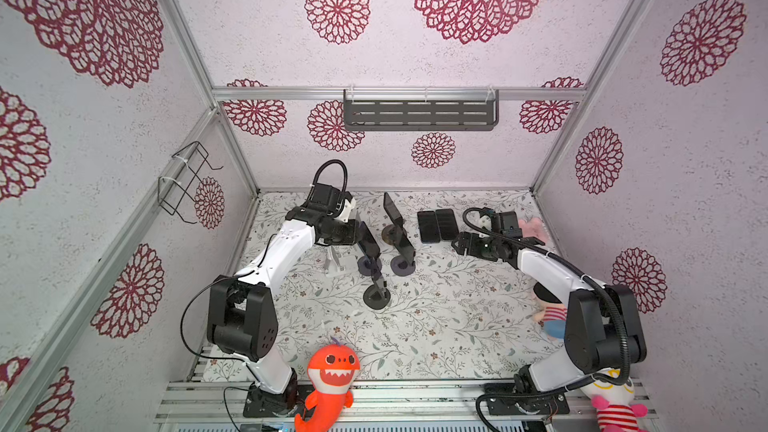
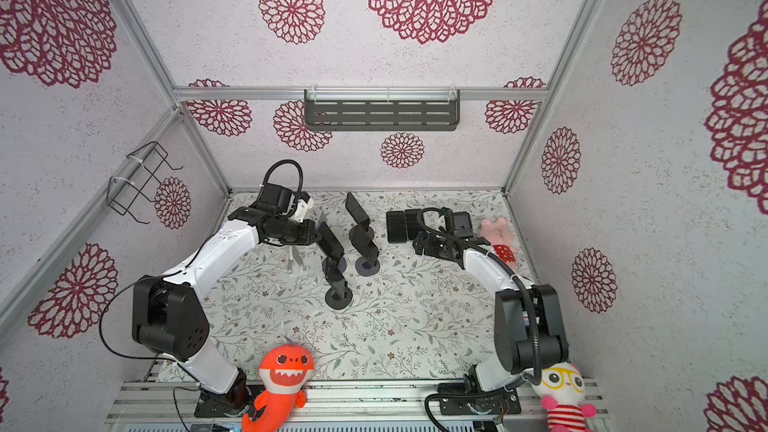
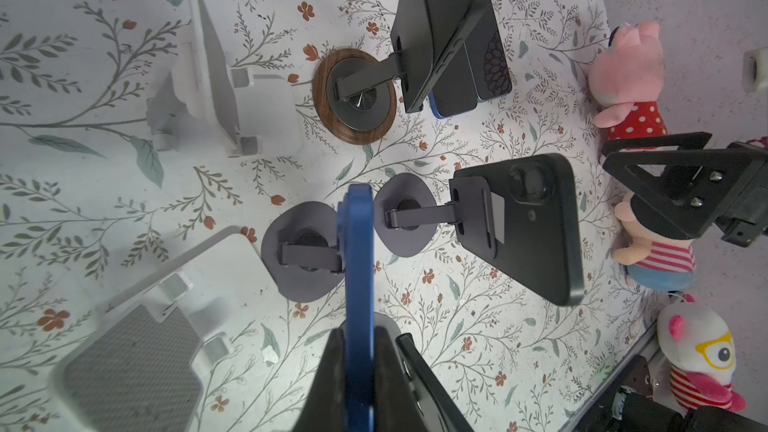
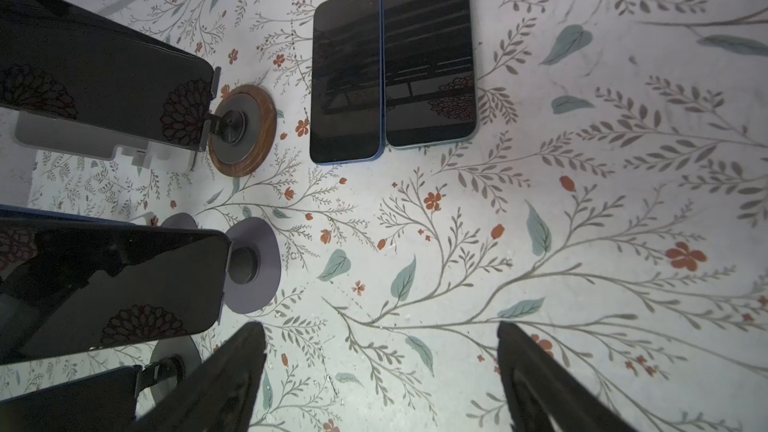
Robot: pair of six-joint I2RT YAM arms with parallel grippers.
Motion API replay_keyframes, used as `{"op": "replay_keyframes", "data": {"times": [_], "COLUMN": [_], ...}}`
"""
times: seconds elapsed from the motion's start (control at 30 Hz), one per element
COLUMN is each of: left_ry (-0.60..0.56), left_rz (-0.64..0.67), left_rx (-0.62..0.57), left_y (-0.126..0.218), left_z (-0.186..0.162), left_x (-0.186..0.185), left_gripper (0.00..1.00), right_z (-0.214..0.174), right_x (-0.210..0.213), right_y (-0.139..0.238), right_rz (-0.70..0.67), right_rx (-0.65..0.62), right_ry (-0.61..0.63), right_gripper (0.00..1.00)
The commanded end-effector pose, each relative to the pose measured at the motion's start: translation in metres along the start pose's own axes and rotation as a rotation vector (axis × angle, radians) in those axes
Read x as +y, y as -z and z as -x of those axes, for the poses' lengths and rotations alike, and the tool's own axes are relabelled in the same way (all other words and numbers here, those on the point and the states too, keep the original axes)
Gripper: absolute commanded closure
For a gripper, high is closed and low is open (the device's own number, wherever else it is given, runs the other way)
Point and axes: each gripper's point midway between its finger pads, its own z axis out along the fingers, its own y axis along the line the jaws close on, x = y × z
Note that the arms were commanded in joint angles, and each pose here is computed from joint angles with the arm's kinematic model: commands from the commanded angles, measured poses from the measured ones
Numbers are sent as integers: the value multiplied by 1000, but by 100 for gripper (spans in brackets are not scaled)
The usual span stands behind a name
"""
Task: Remove the phone from the phone stand
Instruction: 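Lift the blue phone up out of the grey stand with the left gripper, then carry the blue phone toward the right gripper while the right gripper approaches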
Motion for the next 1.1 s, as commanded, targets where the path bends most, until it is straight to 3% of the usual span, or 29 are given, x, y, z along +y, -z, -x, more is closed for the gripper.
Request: {"op": "replay_keyframes", "data": {"times": [0.0,0.2,0.47,0.63,0.8,1.07], "left_ry": [-16,-56,-47,34,137,222], "left_rz": [-25,-36,-36,-193,-486,-689], "left_rx": [-84,-158,-263,-309,-301,-213], "left_y": [24,57,114,142,158,144], "left_z": [20,40,73,80,81,74], "left_x": [-13,-29,-50,-66,-85,-87], "left_gripper": [94,100,100,100,100,100], "right_z": [17,26,45,51,49,45], "right_x": [12,18,42,81,139,204], "right_y": [28,53,94,122,146,146], "right_rz": [-1,-25,-25,24,139,264], "right_rx": [-53,-63,-134,-161,-171,-124], "right_ry": [69,172,324,468,665,907], "right_gripper": [10,10,12,14,17,18]}}
